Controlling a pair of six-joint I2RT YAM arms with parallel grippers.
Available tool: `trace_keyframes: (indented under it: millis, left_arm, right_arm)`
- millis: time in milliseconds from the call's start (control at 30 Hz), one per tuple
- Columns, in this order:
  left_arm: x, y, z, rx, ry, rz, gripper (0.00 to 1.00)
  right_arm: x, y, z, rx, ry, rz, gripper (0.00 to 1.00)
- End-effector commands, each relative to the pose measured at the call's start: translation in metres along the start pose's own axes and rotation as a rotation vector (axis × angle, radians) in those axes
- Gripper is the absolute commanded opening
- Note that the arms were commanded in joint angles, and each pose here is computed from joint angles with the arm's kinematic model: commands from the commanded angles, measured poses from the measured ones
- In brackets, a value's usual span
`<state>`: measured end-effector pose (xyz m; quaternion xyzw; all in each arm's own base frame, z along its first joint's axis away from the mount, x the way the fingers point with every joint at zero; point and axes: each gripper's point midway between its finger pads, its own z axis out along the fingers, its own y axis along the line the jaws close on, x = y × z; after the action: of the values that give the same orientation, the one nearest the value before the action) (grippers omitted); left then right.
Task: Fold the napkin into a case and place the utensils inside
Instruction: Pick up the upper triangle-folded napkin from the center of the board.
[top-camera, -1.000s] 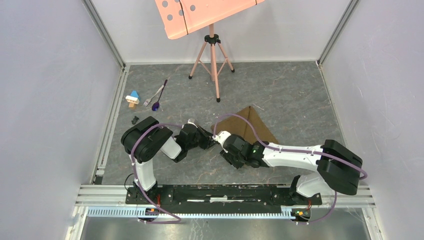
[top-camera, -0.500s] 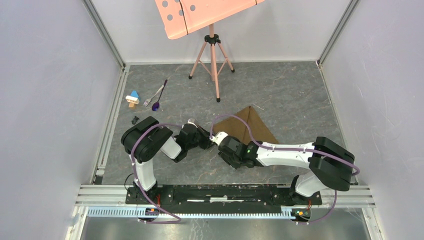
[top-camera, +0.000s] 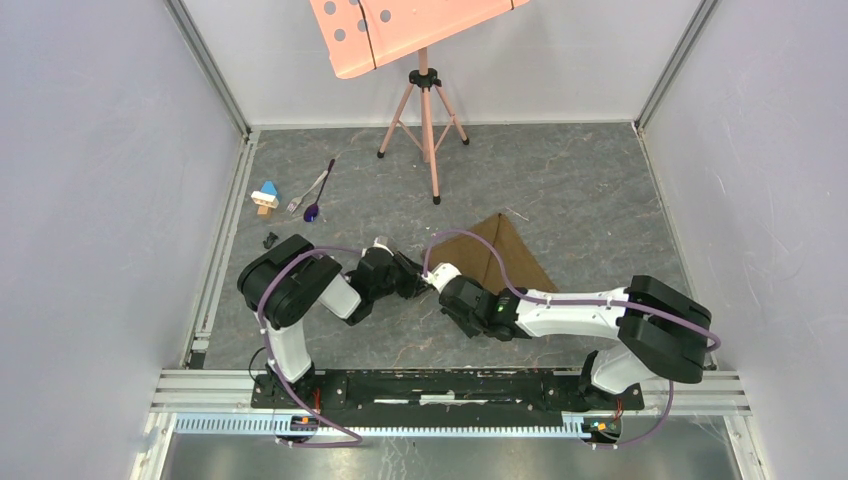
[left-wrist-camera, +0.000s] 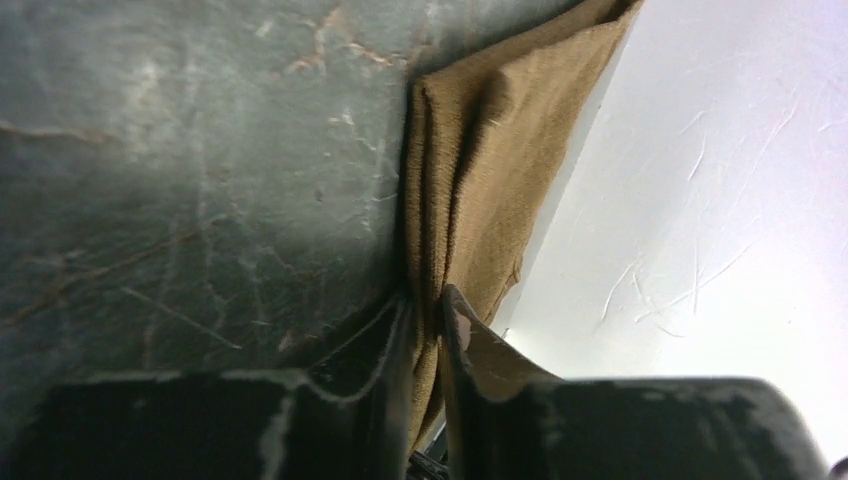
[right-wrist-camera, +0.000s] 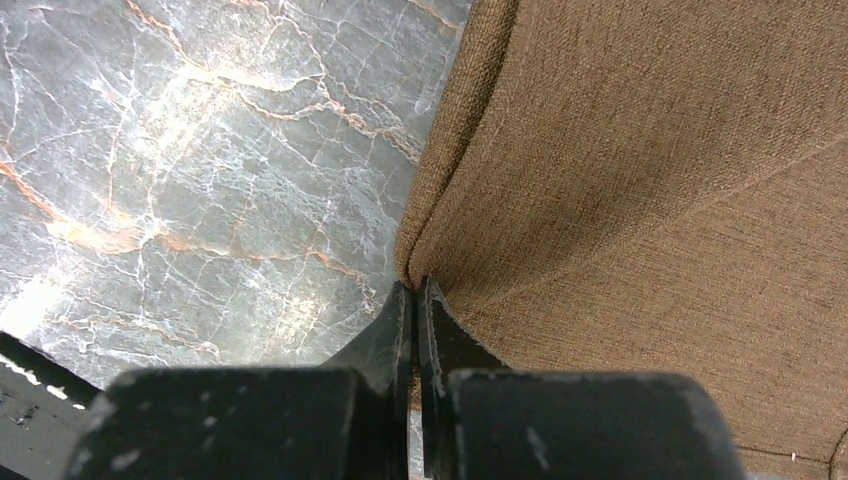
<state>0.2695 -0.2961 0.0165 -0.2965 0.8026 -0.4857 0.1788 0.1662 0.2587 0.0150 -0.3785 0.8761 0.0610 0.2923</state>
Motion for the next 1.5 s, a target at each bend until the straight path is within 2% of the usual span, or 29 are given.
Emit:
trace_keyframes:
  millis: [0, 100, 167, 267, 533, 733, 867, 1033, 1233, 1333, 1467]
  left_arm:
    - [-0.004, 0.011, -0.006, -0.038, -0.025, 0.080, 0.33]
    - [-0.004, 0.016, -0.007, -0.045, -0.030, 0.078, 0.56]
    - [-0.004, 0.018, -0.007, -0.045, -0.031, 0.062, 0.65]
    - [-0.003, 0.019, -0.001, -0.037, -0.019, 0.043, 0.67]
    - [-0.007, 0.031, 0.003, -0.081, -0.042, 0.021, 0.64]
    - [-0.008, 0.032, 0.007, -0.087, -0.040, 0.034, 0.53]
    - [-0.012, 0.031, 0.006, -0.091, -0.057, 0.049, 0.36]
    - [-0.014, 0.027, 0.003, -0.090, -0.059, 0.079, 0.22]
    - [-0.019, 0.021, -0.004, -0.100, -0.079, 0.126, 0.13]
    - [-0.021, 0.017, -0.009, -0.122, -0.087, 0.144, 0.03]
    - [-0.023, 0.005, -0.025, -0.150, -0.104, 0.142, 0.02]
  right_arm:
    - [0.016, -0.009, 0.000, 0.033, 0.037, -0.031, 0.00]
    - [0.005, -0.008, -0.006, 0.020, 0.000, -0.023, 0.00]
    - [-0.002, -0.008, -0.011, 0.011, -0.023, -0.013, 0.00]
    - [-0.012, -0.009, -0.017, 0.007, -0.057, -0.016, 0.00]
    - [-0.025, -0.018, -0.025, 0.032, -0.084, -0.018, 0.00]
    - [-0.021, -0.019, -0.024, 0.016, -0.098, 0.008, 0.00]
    - [-0.023, -0.014, -0.022, -0.007, -0.102, 0.009, 0.00]
    - [-0.024, -0.013, -0.020, -0.012, -0.103, 0.007, 0.00]
    - [-0.020, -0.005, -0.019, -0.057, -0.104, 0.007, 0.00]
    - [-0.015, 0.003, -0.017, -0.125, -0.086, 0.008, 0.00]
    - [-0.017, 0.020, -0.020, -0.286, -0.115, 0.072, 0.00]
